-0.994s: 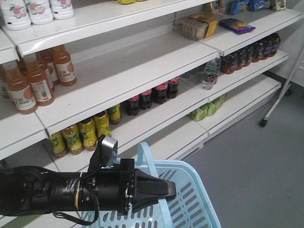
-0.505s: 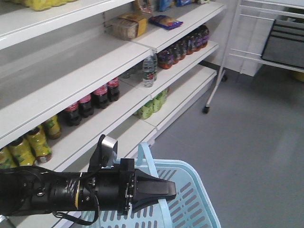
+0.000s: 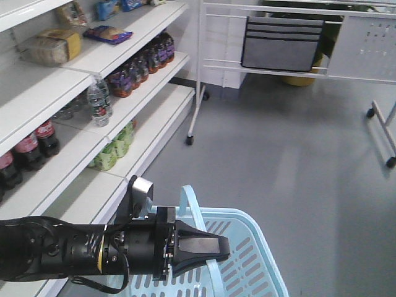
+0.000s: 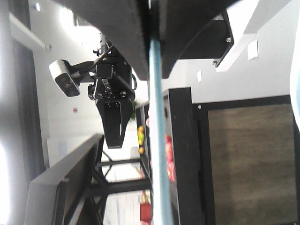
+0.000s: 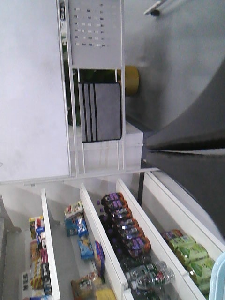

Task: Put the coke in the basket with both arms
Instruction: 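Turn the base away from the drink shelf carrying the basket, then drive the base toward the shelf with the red Coca-Cola bottle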

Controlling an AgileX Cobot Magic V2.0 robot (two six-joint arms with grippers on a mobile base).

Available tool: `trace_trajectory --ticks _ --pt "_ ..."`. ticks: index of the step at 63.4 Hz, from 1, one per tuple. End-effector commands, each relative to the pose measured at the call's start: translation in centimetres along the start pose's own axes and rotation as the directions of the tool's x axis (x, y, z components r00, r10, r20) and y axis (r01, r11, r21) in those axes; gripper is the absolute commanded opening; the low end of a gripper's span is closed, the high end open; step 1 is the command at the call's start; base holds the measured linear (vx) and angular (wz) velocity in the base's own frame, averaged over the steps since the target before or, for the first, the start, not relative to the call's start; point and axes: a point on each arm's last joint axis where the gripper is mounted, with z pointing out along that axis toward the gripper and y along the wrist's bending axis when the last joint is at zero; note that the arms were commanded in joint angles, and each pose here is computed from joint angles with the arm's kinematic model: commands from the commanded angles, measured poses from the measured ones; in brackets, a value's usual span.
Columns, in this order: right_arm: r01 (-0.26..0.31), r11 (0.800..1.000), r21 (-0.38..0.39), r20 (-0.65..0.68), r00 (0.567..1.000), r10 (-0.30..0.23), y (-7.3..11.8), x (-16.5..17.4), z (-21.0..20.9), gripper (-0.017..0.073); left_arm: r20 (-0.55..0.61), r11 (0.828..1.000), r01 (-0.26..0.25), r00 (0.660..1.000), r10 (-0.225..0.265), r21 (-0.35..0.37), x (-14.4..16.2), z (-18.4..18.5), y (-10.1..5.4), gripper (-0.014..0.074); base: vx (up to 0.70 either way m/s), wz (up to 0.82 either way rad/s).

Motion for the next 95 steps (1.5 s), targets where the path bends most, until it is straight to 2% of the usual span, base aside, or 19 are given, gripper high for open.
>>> trace_trajectory --ticks 1,52,95 --pt "0.007 1.0 -0.01 0.072 0.997 -0.006 0.06 -0.14 -0.06 -0.0005 -0.068 0.964 -0.034 0.996 0.053 0.263 0.69 -0.43 -3.78 -0.0006 0.1 -0.54" --pt "0.007 1.0 -0.01 0.072 0.997 -0.006 0.06 -0.14 -0.06 -0.0005 -0.068 0.964 -0.034 0.996 0.053 0.263 0.69 -0.43 -3.78 -0.0006 0.14 -0.43" --pt "0.007 1.0 -0.01 0.072 0.997 -0.006 0.06 -0.14 -0.06 -0.0005 -0.068 0.964 -0.034 0.996 0.053 0.263 0.69 -0.43 -3.78 -0.0006 0.26 -0.07"
